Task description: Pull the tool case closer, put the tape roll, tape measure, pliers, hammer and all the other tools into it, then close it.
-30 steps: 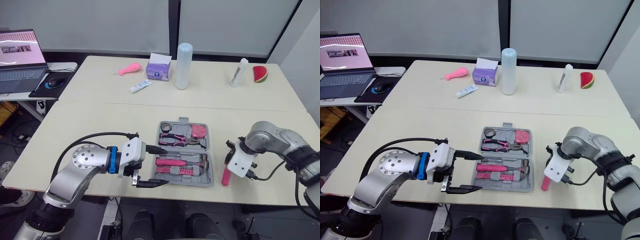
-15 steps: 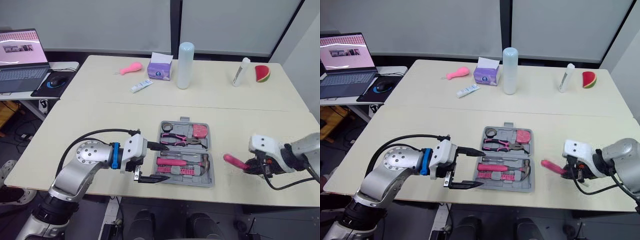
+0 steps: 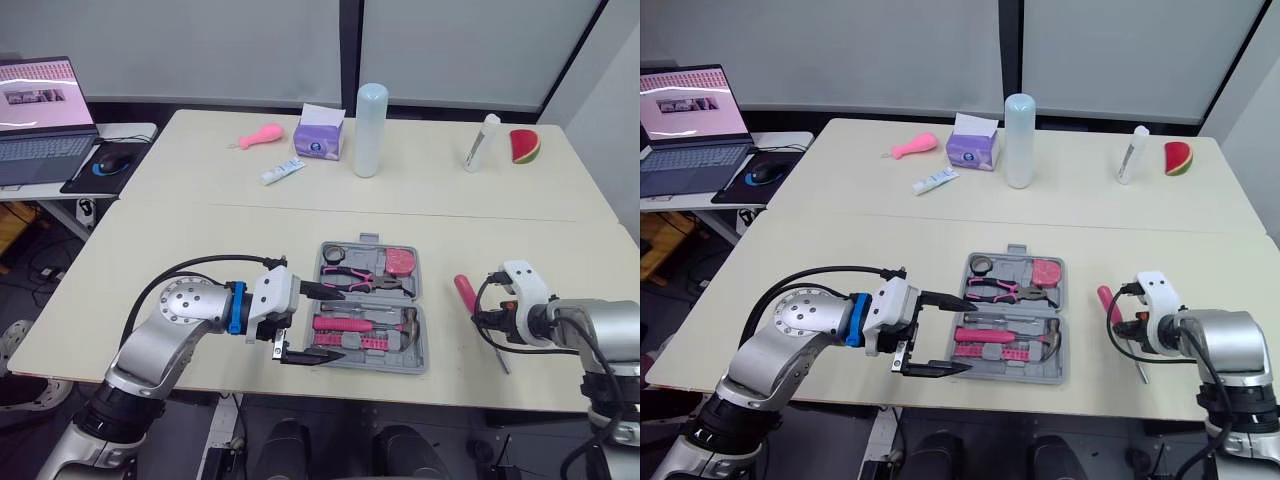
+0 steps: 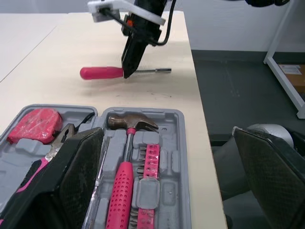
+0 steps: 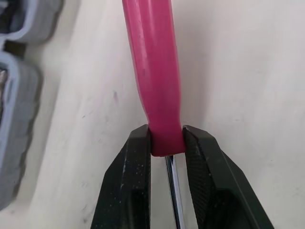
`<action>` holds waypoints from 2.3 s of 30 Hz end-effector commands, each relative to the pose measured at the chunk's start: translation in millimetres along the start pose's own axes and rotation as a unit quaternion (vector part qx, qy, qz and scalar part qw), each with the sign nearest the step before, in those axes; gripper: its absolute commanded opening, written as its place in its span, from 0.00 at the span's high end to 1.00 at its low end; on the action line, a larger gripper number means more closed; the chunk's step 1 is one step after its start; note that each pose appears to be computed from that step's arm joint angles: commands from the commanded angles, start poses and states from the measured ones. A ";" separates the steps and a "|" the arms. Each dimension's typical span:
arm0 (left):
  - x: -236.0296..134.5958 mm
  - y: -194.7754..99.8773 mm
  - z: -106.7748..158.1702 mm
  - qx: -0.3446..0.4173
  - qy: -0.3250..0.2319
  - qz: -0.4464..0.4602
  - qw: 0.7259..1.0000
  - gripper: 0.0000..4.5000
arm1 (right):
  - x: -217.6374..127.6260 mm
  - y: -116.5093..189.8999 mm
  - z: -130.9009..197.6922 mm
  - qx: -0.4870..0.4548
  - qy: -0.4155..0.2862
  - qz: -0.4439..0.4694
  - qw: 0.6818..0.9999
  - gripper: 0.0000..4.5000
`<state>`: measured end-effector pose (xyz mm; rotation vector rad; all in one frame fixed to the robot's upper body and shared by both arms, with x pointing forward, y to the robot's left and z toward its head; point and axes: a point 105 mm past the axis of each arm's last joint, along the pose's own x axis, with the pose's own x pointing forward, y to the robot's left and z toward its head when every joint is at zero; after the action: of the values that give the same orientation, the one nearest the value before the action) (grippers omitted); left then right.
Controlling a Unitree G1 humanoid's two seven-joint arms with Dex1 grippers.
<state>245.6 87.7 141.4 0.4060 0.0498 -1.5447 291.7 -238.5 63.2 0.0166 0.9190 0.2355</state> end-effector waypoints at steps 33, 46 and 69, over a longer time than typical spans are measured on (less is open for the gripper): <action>6.9 1.8 13.9 0.019 -0.023 -0.012 0.999 0.00 | 8.4 -0.7 -10.8 -0.189 -0.234 -0.005 0.954 0.22; 6.6 1.7 13.1 0.018 -0.021 -0.011 1.000 0.00 | 18.7 -8.2 -12.2 -0.177 -0.236 -0.019 0.955 0.69; -73.5 -3.4 -28.5 -0.007 0.134 0.018 0.991 0.00 | -58.0 106.5 0.6 -0.496 -0.108 0.211 0.836 0.84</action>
<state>245.6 163.1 127.8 0.5512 0.2896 -1.4497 249.8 -159.8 120.6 -0.7106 0.4478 0.9965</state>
